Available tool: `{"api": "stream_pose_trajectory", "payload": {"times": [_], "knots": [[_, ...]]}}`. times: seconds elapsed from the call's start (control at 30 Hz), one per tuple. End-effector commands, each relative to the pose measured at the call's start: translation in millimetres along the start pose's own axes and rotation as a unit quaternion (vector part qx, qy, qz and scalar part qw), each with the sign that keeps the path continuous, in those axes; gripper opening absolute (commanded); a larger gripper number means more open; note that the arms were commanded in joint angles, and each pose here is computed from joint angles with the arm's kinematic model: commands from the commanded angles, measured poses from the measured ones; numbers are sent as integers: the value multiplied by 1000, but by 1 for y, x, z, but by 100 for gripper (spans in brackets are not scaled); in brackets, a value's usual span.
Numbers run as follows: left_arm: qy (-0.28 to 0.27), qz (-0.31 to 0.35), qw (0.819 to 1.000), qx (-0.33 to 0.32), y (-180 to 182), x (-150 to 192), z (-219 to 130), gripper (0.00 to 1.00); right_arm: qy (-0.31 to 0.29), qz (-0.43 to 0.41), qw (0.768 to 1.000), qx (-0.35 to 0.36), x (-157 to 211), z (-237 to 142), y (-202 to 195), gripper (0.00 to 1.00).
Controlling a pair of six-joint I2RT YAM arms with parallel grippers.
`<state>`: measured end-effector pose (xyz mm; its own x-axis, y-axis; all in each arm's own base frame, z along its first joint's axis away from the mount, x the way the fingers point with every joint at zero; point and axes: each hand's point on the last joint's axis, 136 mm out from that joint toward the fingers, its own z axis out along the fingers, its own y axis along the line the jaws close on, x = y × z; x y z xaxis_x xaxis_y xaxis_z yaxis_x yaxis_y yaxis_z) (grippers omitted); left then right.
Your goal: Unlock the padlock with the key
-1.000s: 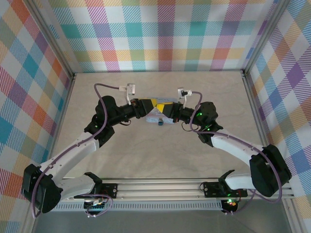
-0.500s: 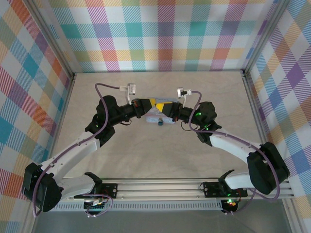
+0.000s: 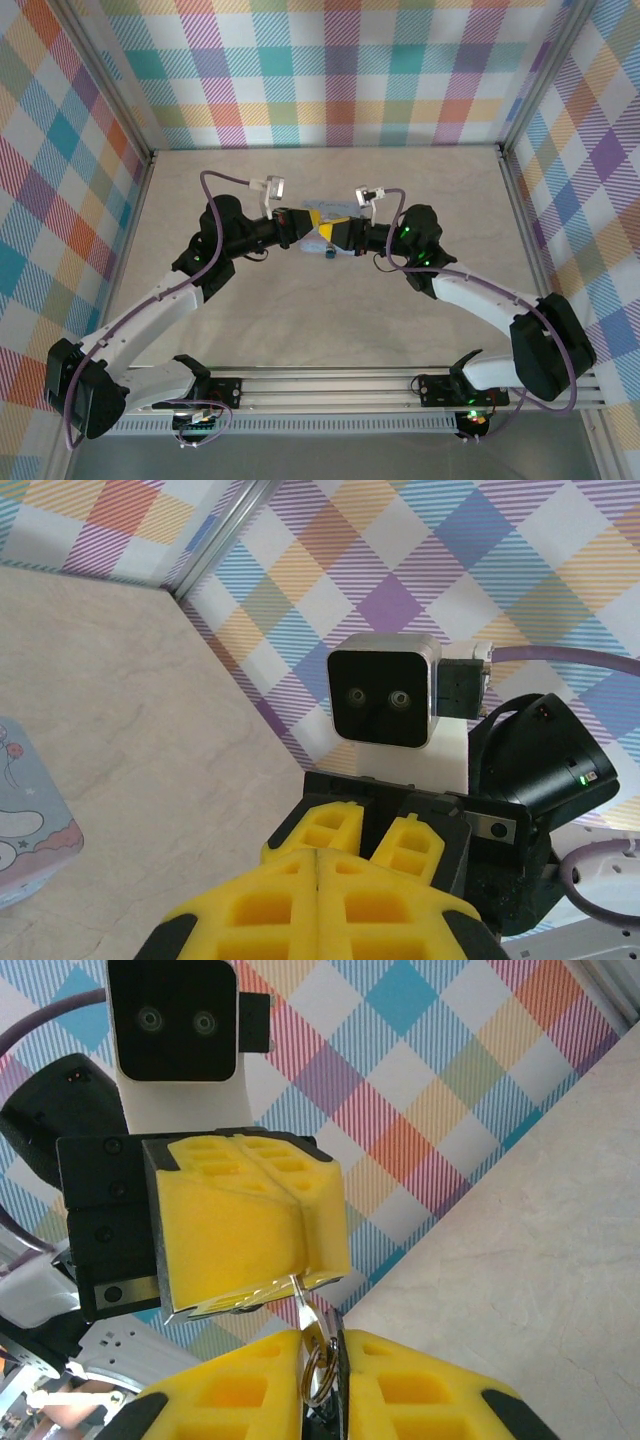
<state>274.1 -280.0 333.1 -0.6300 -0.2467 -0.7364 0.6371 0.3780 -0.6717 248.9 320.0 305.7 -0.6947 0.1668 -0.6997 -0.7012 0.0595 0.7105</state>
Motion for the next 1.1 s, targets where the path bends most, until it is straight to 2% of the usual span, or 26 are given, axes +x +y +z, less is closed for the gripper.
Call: {"api": "stream_pose_trajectory", "payload": {"times": [0.0,0.3,0.53,0.8,0.93,1.0,1.03,1.07], "knots": [[-4,30,999,30,-24,-9,-5,0,7,-31,999,-14,-6,-1,17,17],[0,32,999,30,-25,-8,-5,0,-4,-39,999,-1,-10,-6,17,20],[2,32,999,33,-25,-7,-4,0,-1,-42,999,-7,-13,-5,21,19],[5,32,999,36,-26,-7,-4,0,-3,-45,999,-5,-14,-5,20,12],[6,32,999,36,-27,-7,-4,0,-2,-46,999,-1,-14,-5,19,1],[7,33,999,35,-27,-7,-3,0,1,-43,999,9,-12,-6,15,0],[7,33,999,33,-27,-8,-3,4,-2,-48,999,13,-13,-7,15,0],[6,34,999,29,-26,-9,-4,13,2,-40,999,27,-9,-9,10,0]]}}
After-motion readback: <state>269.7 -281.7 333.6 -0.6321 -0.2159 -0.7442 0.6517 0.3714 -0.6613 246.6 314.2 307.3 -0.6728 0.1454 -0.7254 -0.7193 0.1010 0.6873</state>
